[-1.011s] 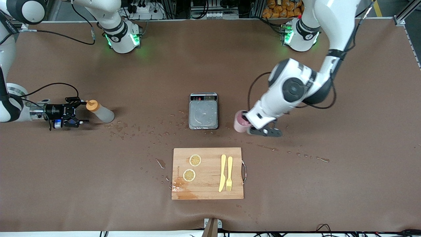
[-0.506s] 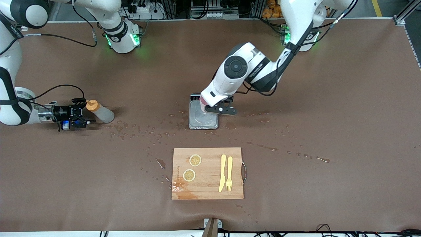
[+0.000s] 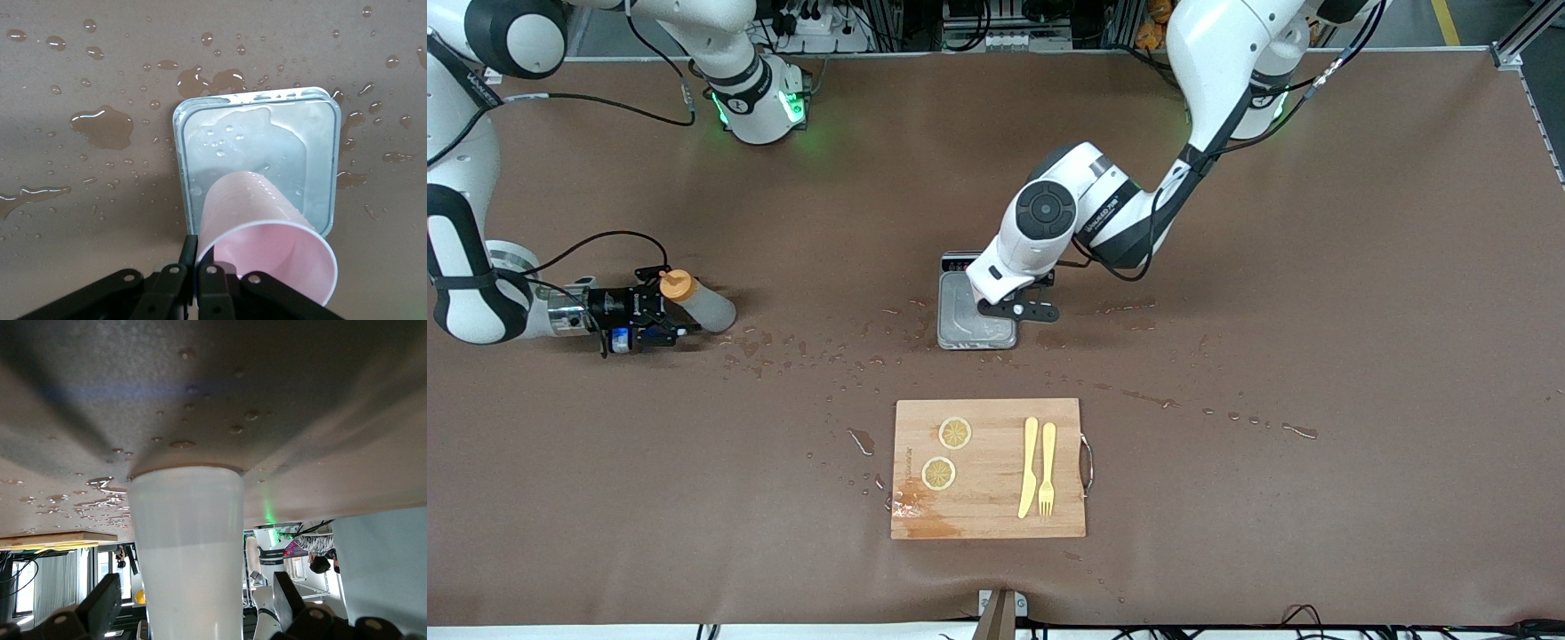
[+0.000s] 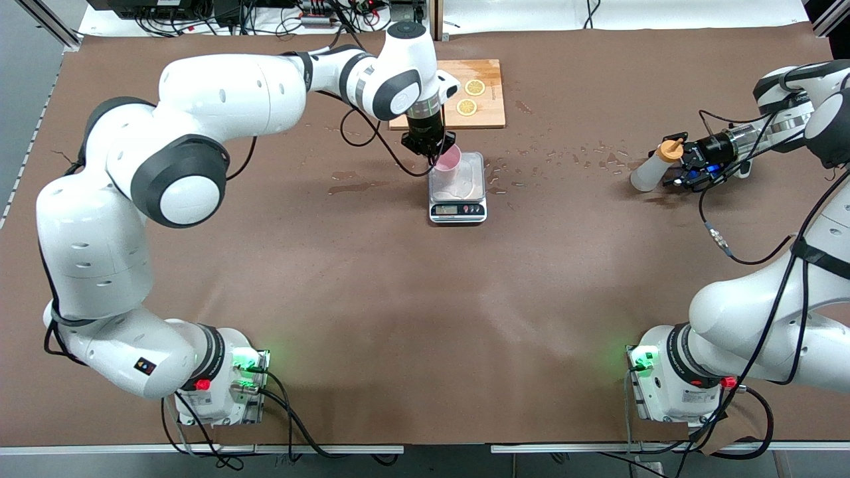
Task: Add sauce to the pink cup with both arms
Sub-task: 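Carry the pink cup onto the scale and release it with the left gripper, then lift the bottle with the right gripper while the left gripper withdraws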
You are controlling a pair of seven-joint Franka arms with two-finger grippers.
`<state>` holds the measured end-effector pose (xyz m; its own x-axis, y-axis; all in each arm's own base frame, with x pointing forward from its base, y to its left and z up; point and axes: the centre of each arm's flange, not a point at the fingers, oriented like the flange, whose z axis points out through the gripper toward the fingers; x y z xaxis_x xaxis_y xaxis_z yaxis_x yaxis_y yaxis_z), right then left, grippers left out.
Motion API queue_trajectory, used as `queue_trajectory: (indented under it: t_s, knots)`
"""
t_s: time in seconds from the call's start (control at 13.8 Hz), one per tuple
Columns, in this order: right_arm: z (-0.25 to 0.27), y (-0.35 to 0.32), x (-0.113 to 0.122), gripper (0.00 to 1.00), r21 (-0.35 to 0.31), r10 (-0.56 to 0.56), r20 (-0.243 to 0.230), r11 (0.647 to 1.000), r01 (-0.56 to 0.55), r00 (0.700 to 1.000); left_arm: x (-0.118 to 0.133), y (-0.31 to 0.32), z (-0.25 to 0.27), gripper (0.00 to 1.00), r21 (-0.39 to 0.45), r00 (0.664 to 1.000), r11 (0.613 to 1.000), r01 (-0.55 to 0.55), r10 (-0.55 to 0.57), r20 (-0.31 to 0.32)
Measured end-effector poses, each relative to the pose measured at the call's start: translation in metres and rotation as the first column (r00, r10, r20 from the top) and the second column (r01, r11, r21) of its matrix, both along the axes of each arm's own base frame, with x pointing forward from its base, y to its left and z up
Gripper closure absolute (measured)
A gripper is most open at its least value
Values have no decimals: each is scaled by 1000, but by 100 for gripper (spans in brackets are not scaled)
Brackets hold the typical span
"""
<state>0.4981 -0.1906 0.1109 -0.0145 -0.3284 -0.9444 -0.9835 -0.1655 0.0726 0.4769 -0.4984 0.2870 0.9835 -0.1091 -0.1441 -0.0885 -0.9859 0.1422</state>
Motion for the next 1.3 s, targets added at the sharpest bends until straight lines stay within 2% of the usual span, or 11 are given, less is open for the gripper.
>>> queue_trajectory:
  t_s: [0.14,0.29,0.43,0.51,0.58,0.87,0.94,1.16,1.3]
  knots:
    - [0,0,0,0,1,-1,-1,1000,1,1000,-4,-7,-3,97,2,1000,1000,11,-11,6]
    - [0,0,0,4,2,0,3,1000,0,1000,-2,-16,-8,97,11,1000,1000,-4,4,18]
    - [0,1,0,26,4,1,9,1000,-1,1000,-1,-23,-13,96,9,1000,1000,-15,15,19]
    - [0,1,0,26,5,2,11,1000,-2,1000,0,-25,-13,92,8,999,1000,-27,26,20]
    - [0,1,0,32,6,3,13,1000,-3,1000,2,-26,-11,84,5,999,999,-36,36,27]
    - [0,6,2,39,10,5,12,1000,-5,1000,24,-22,26,43,-35,994,997,-62,65,89]
    - [1,8,3,43,8,3,1,1000,-3,1000,32,-16,43,34,-48,991,996,-74,79,112]
    - [9,17,13,43,-13,2,-46,1000,-3,999,65,29,104,1,-59,977,989,-136,144,159]
    - [28,28,25,43,-42,3,-77,999,-6,997,85,72,140,0,-42,973,988,-149,154,174]
